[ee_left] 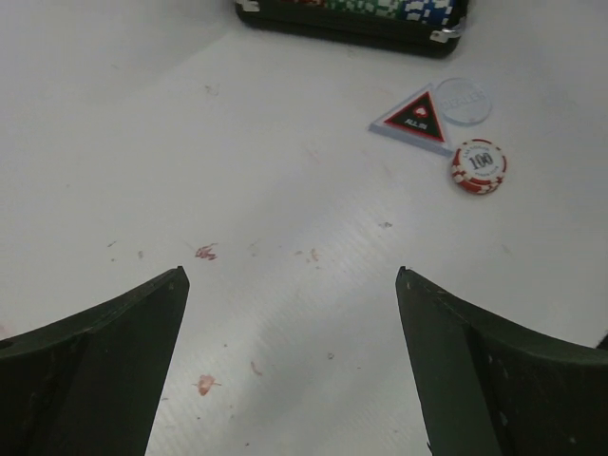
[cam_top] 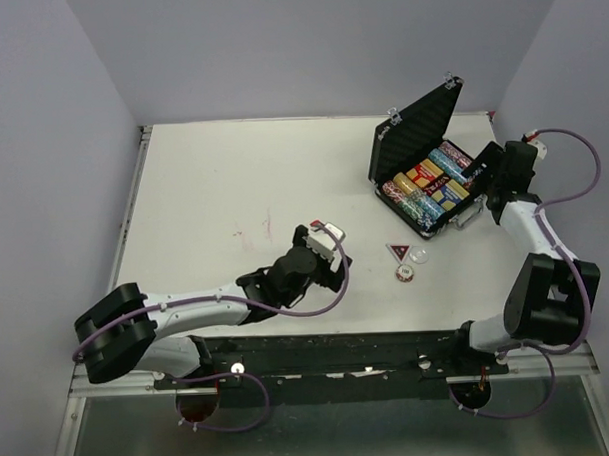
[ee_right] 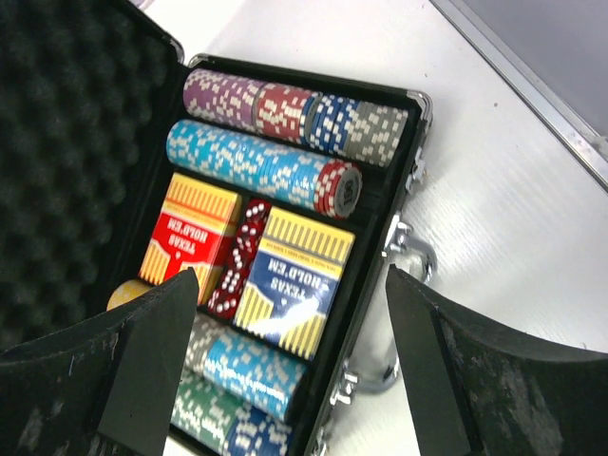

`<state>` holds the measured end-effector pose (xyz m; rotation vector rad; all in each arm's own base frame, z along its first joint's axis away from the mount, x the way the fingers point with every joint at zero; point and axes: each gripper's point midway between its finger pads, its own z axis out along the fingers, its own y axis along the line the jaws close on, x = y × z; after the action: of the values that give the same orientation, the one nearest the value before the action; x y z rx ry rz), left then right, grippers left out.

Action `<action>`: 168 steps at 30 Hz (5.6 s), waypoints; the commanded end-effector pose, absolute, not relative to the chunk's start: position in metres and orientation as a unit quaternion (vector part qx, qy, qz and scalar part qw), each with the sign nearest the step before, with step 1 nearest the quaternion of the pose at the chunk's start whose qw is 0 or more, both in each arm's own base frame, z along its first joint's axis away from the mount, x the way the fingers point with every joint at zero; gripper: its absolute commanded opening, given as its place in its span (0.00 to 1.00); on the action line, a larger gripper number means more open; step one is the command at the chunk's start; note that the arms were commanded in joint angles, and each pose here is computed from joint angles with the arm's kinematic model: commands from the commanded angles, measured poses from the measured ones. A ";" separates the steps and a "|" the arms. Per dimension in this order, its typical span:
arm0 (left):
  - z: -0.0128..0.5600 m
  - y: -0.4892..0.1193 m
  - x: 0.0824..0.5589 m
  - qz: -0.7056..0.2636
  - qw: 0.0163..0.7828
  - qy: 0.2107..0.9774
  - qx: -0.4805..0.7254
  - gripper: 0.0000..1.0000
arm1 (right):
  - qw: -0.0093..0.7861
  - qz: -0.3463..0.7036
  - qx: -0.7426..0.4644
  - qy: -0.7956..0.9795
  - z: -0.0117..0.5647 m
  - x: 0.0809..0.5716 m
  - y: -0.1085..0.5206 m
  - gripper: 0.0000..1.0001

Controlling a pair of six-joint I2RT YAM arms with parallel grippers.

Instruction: Pack up texas hold em set

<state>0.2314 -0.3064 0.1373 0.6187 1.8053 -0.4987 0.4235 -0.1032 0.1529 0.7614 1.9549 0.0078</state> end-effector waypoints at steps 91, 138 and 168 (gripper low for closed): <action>0.047 -0.492 0.211 -0.288 0.414 0.812 0.293 0.27 | 0.452 0.212 0.244 0.831 0.145 0.321 0.004 0.85; 0.097 -0.445 0.209 -0.396 0.523 0.716 0.238 0.27 | 0.140 0.378 0.055 0.913 0.061 0.206 0.156 0.41; 0.101 -0.399 0.219 -0.375 0.543 0.727 0.186 0.99 | 0.424 0.053 0.250 0.869 0.147 0.384 -0.015 0.01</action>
<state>0.2092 -0.4064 0.0819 0.5139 1.7850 -0.9018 0.3608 0.0555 0.1481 0.4227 2.2568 0.4110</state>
